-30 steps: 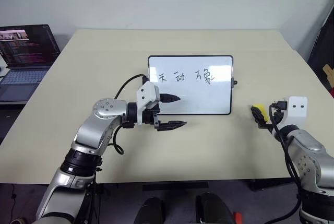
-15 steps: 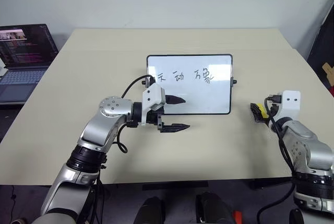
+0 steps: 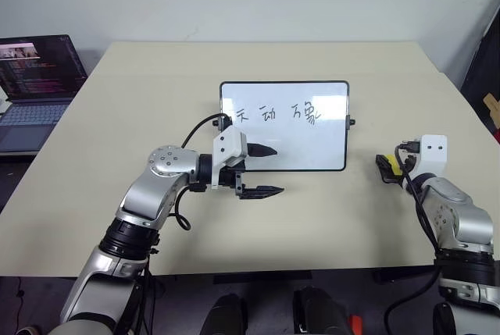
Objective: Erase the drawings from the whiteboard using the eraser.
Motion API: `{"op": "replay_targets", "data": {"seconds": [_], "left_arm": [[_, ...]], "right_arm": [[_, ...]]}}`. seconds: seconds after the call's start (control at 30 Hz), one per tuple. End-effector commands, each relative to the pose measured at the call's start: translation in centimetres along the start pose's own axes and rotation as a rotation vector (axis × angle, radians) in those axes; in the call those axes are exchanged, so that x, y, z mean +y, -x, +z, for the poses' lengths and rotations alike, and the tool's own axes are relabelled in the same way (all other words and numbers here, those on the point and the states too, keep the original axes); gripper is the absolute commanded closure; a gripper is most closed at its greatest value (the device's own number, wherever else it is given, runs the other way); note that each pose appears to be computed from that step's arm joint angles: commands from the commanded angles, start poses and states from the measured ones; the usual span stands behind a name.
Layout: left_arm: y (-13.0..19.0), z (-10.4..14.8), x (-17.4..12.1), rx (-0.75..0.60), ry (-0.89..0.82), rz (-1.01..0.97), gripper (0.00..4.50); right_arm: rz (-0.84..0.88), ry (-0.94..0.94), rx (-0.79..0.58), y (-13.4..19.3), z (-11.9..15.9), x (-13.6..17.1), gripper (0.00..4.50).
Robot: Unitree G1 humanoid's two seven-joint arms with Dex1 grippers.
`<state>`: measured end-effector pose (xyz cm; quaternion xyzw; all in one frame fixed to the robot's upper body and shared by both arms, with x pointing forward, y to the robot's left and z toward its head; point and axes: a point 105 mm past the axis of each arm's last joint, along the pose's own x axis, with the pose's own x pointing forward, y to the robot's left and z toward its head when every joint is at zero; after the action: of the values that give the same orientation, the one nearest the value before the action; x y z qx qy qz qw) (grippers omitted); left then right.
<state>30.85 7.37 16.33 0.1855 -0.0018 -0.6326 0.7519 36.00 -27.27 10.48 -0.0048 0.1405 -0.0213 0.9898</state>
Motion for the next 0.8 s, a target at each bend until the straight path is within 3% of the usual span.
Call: {"op": "replay_targets", "data": {"seconds": [0.03,0.43,0.73,0.8], "left_arm": [[0.1,1.0,-0.1,-0.016,-0.046,0.001,0.00],[-0.1,1.1,-0.3,-0.015,-0.047,-0.005,0.00],[-0.3,0.9,-0.4,-0.012,-0.042,-0.001,0.00],[-0.2,0.8,-0.4,-0.014,-0.036,0.005,0.00]], "right_arm": [[0.006,0.024,-0.046,0.1,1.4,-0.1,0.02],[0.008,0.014,-0.008,0.0,0.5,-0.5,0.02],[0.027,0.024,0.019,-0.2,-0.2,0.1,3.11],[0.030,0.022,0.013,-0.3,-0.2,0.3,3.30]]}}
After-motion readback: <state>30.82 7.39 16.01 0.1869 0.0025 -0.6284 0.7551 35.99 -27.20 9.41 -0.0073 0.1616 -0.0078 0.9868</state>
